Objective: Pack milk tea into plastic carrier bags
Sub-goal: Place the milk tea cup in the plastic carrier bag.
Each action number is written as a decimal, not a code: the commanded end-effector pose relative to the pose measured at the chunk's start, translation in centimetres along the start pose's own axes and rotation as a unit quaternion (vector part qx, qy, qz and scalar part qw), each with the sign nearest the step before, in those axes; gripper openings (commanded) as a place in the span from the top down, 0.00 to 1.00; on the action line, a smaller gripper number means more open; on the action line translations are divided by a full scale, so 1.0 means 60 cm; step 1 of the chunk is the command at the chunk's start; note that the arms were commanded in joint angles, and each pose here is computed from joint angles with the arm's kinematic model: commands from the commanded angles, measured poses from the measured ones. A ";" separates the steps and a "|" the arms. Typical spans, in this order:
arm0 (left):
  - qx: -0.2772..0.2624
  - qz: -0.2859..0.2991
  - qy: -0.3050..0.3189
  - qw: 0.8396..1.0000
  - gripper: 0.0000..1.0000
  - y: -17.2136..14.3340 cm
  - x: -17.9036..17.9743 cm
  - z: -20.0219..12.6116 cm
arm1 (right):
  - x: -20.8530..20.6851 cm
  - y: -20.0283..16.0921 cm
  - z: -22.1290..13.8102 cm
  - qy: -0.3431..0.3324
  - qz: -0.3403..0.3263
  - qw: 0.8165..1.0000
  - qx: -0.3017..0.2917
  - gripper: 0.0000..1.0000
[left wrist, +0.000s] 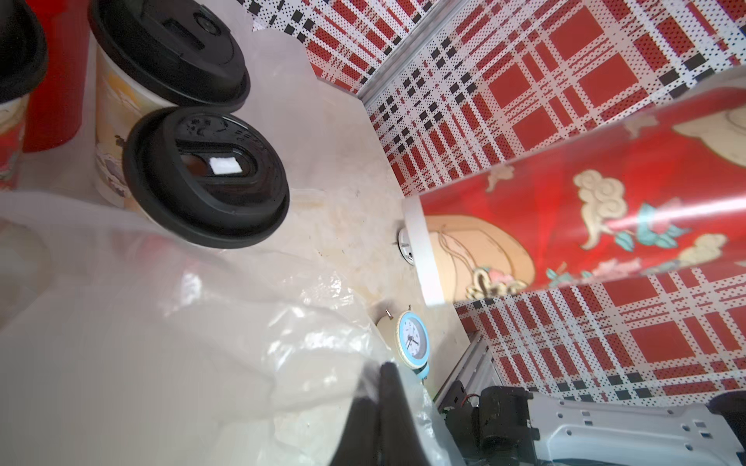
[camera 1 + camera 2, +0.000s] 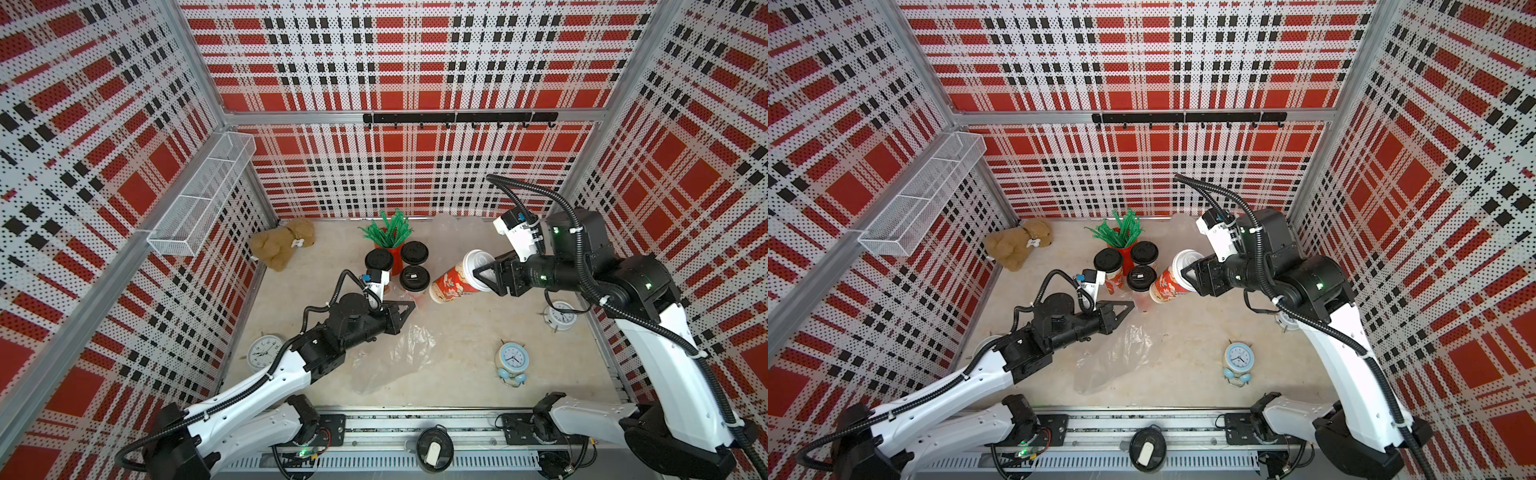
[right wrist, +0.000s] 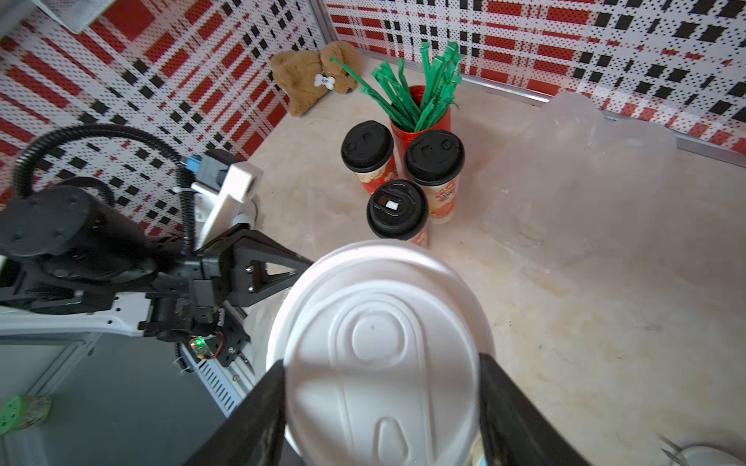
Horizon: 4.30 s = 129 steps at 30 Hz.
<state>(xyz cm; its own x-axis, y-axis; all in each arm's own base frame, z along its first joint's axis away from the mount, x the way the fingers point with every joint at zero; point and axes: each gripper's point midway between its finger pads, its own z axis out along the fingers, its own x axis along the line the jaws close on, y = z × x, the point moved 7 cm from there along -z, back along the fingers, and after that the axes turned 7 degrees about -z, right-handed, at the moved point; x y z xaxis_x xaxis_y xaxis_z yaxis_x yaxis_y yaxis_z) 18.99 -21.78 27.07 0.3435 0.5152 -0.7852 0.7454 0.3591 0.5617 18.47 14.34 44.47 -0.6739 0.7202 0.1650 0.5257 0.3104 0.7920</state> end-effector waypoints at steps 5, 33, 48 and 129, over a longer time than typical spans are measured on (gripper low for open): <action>-0.047 0.001 -0.024 0.999 1.00 0.016 -0.013 -0.005 | 0.026 -0.009 0.005 0.070 0.023 0.997 -0.016 0.54; -0.151 -0.025 -0.067 0.986 1.00 0.010 -0.006 -0.042 | 0.077 -0.055 0.087 0.147 0.052 0.987 0.032 0.57; -0.218 -0.060 -0.072 0.971 1.00 -0.008 0.005 -0.058 | 0.090 -0.085 0.152 0.163 0.078 0.983 0.030 0.59; -0.335 -0.069 -0.123 0.932 1.00 -0.032 0.014 -0.121 | 0.124 -0.245 0.286 -0.028 0.092 0.968 0.230 0.65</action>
<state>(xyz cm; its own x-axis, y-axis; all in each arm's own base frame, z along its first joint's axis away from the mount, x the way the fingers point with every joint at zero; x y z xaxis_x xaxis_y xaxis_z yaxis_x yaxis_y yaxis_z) 13.88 -16.92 27.06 0.4577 0.2737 -0.8459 0.2973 0.8495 0.4358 15.65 28.29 24.37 -0.5284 0.7580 0.3824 0.8183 0.3347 0.4672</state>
